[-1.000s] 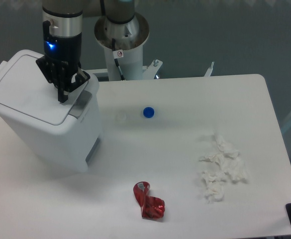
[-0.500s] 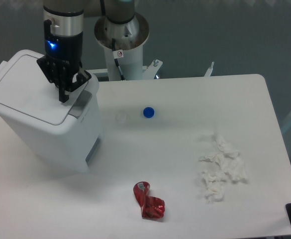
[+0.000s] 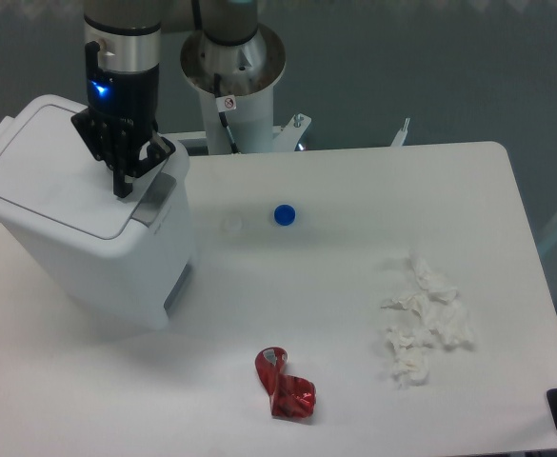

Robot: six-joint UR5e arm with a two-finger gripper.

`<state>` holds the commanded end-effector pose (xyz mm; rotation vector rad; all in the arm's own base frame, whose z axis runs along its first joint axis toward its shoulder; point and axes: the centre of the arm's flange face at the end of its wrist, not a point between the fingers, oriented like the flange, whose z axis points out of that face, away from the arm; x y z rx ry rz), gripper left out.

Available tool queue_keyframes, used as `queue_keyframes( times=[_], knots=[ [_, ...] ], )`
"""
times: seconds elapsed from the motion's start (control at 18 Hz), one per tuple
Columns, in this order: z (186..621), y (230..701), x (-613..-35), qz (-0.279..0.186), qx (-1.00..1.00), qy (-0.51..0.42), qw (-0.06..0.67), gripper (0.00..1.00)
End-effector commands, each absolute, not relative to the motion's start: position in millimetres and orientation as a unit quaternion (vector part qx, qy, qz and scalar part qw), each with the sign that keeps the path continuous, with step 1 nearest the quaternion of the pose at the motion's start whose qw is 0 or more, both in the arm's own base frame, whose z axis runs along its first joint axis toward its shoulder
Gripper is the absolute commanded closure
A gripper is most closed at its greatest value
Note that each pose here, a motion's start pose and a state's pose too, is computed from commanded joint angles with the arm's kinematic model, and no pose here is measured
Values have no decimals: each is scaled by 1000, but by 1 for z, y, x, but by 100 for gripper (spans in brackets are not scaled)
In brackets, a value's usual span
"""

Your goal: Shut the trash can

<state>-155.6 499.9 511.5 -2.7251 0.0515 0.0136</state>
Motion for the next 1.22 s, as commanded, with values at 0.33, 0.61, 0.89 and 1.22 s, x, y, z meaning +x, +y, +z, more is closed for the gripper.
queue_keyframes(
  times=[0.33, 0.61, 0.89, 1.22],
  knots=[
    [506, 502, -157, 2, -979, 18, 203, 93],
    [512, 502, -159, 6, -978, 17, 207, 88],
    [537, 492, -181, 23, -974, -3, 225, 37],
    [504, 460, -306, 45, -976, -62, 206, 0]
  ],
)
